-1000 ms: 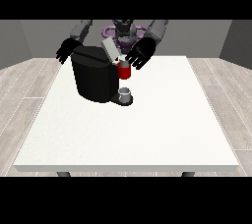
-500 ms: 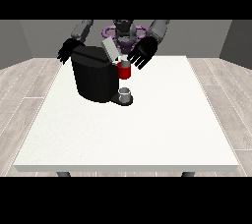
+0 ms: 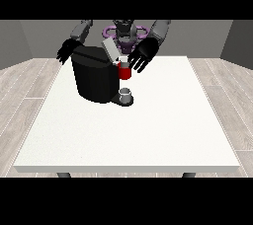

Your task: Insert the coffee pod into the coffee machine and close the lid

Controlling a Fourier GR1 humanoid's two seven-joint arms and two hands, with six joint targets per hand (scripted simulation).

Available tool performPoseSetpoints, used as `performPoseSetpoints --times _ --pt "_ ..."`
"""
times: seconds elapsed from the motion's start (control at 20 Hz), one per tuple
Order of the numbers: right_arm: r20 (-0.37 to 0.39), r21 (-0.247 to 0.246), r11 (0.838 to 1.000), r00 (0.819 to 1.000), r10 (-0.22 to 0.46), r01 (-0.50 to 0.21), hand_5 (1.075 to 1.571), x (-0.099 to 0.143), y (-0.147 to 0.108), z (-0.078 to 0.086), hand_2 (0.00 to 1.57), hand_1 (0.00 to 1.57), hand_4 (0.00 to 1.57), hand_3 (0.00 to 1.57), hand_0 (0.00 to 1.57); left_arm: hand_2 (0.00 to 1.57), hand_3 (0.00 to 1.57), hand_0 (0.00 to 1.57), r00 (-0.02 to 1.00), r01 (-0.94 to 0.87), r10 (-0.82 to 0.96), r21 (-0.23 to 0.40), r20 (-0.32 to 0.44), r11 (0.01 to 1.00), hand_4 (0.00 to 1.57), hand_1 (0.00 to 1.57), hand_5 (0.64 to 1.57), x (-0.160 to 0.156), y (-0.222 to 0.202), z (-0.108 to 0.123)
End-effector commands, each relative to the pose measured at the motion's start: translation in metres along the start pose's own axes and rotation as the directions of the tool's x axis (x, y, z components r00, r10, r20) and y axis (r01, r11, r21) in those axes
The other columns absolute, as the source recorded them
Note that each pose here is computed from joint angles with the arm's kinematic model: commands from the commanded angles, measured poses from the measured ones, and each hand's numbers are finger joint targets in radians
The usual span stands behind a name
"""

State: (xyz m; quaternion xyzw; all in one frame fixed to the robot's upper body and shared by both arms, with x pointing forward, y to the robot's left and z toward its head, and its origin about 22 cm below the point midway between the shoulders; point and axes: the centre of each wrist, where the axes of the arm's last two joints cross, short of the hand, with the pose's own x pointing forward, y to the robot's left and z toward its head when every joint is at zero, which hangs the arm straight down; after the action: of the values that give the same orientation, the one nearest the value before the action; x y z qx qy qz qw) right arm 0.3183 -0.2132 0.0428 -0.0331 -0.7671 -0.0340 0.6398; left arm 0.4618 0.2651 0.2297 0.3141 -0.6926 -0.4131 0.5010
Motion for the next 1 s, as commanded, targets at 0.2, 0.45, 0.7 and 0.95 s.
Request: performPoseSetpoints --times 0.2,0.45,0.7,0.95 --pt "-0.019 -0.031 0.999 1.0 -0.009 0.009 1.571 -0.01 -0.008 0.0 0.0 0.0 0.41 0.0 0.0 0.0 0.0 0.0 0.998 0.056 -0.057 -0.081 -0.009 0.995 0.0 0.0 1.571 0.007 -0.002 -0.003" --pt "-0.041 -0.053 0.998 0.999 0.027 -0.029 1.571 -0.008 -0.011 -0.001 0.0 0.0 0.36 0.0 0.0 0.0 0.0 0.0 0.999 0.05 -0.051 -0.098 -0.012 0.994 0.0 0.0 1.571 0.006 -0.015 -0.003" --pt "-0.059 -0.066 0.998 0.998 0.002 -0.006 1.571 -0.032 -0.031 0.01 0.0 0.0 0.38 0.0 0.0 0.0 0.0 0.0 0.998 0.066 -0.065 -0.095 0.014 0.993 0.0 0.0 1.571 0.0 -0.021 0.004" --pt "-0.157 -0.083 0.996 0.987 0.011 -0.024 1.571 -0.039 -0.029 0.018 0.0 0.0 0.36 0.0 0.0 0.0 0.0 0.0 0.999 -0.046 0.045 -0.154 -0.01 0.987 0.0 0.0 1.571 0.003 -0.06 0.006"
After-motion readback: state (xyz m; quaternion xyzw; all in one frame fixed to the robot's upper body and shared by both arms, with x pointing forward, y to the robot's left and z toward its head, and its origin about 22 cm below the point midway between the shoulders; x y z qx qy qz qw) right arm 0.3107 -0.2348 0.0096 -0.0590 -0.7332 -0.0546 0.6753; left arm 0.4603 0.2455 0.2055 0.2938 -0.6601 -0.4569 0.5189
